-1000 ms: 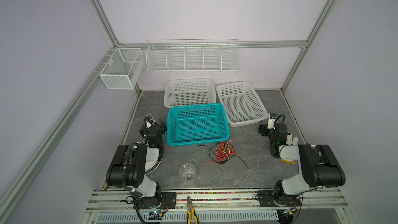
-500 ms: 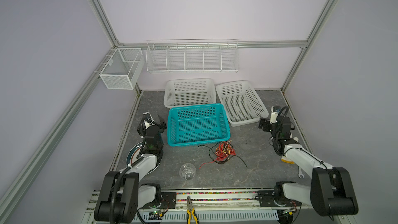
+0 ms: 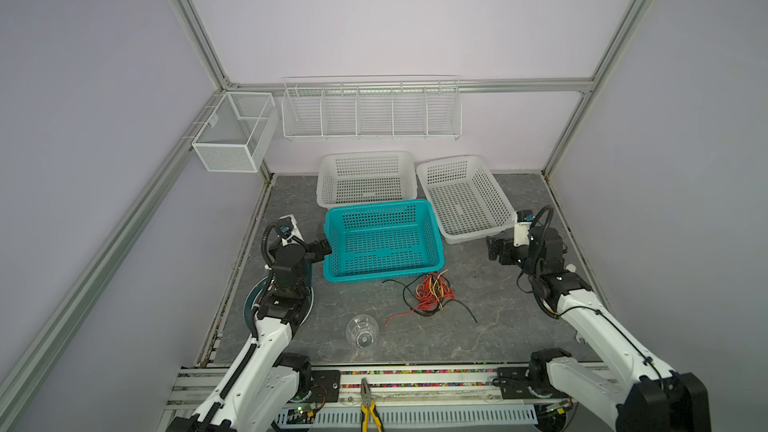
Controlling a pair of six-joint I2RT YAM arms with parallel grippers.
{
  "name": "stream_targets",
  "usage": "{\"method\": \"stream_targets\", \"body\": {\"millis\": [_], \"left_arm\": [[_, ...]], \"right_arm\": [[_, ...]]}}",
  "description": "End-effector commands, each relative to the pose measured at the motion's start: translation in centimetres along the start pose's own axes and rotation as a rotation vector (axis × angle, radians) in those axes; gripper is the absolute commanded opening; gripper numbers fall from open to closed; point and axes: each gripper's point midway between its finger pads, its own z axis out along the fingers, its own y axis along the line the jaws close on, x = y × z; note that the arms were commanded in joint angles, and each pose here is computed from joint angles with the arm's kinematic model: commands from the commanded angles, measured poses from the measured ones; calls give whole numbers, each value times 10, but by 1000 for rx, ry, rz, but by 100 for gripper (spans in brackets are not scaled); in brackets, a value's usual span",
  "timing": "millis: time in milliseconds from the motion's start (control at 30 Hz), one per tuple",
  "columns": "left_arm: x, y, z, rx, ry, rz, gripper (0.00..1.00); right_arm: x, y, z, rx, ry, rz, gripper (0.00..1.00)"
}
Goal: Untangle the cables
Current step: 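Reach the right gripper onto the wire bundle while the left arm advances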
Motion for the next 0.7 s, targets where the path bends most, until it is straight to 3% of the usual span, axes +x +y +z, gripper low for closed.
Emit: {"method": "stream_targets", "body": {"millis": [0, 400, 667], "left_arm": [[17, -35, -9, 137, 93, -29, 99], [34, -140, -40, 414, 144, 99, 99], [49, -176, -51, 519, 177, 122, 99]], "right_arm": [[18, 31, -9, -115, 81, 9, 92], [49, 113, -34, -364, 179, -77, 75], [73, 151, -42, -434, 236, -135, 61]]}}
